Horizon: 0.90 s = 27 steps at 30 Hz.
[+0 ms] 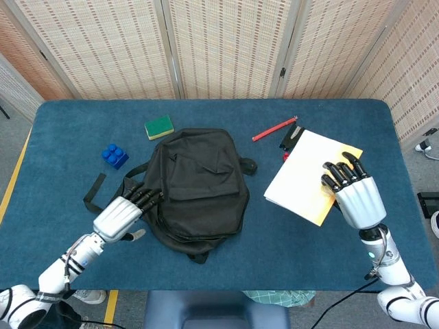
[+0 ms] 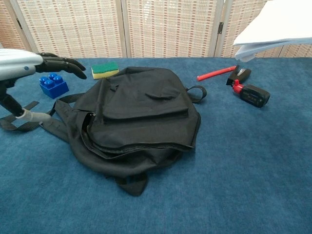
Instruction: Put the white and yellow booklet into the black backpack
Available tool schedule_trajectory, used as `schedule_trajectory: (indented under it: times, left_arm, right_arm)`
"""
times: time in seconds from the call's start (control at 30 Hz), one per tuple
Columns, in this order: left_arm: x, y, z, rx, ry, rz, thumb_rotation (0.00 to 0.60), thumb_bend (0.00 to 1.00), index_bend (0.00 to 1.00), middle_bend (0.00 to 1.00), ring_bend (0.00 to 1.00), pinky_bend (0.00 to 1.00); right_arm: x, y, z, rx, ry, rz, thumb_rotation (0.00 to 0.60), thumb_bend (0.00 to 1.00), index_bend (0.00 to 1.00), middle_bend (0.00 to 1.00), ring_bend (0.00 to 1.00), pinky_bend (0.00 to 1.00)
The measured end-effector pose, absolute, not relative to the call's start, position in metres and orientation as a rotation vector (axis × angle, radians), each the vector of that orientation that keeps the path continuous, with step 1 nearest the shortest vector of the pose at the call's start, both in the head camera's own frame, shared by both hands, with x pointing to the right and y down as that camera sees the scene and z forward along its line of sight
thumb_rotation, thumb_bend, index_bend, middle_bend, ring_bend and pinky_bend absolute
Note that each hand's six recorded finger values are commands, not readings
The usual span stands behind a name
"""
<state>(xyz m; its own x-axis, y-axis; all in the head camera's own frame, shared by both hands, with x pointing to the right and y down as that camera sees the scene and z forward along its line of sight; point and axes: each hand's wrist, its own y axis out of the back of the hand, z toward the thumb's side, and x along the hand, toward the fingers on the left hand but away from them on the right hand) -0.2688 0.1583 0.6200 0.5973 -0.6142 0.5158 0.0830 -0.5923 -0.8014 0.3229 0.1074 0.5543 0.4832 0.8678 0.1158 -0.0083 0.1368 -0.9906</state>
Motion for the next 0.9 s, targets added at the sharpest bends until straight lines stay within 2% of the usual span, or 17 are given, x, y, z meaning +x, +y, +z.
schedule_trajectory:
  times: [0.17,0.47,0.67,0.9]
  left_arm:
    - [-0.233,0.166,0.640,-2.058,0.319,-0.998,0.600,0.32,0.19,0.09,0.14,0.02]
    - [-0.195,0.175,0.680,-2.133,0.251,-1.036,0.600,0.32,0.19,0.09,0.12,0.01]
    - [-0.188,0.173,0.698,-2.131,0.253,-1.094,0.600,0.32,0.20,0.09,0.12,0.01]
    - [-0.191,0.162,0.710,-2.126,0.309,-1.162,0.600,0.32,0.28,0.09,0.13,0.02]
  right_arm:
    - [0.328,0.109,0.552,-1.272,-0.867,0.785,0.600,0.42,0.78,0.44,0.46,0.28]
    - [0.333,0.114,0.556,-1.280,-0.860,0.803,0.600,0.42,0.78,0.44,0.46,0.28]
    - [0.338,0.116,0.557,-1.282,-0.862,0.816,0.600,0.42,0.78,0.44,0.46,0.28]
    - [0.341,0.116,0.558,-1.282,-0.868,0.821,0.600,0.42,0.78,0.44,0.46,0.28]
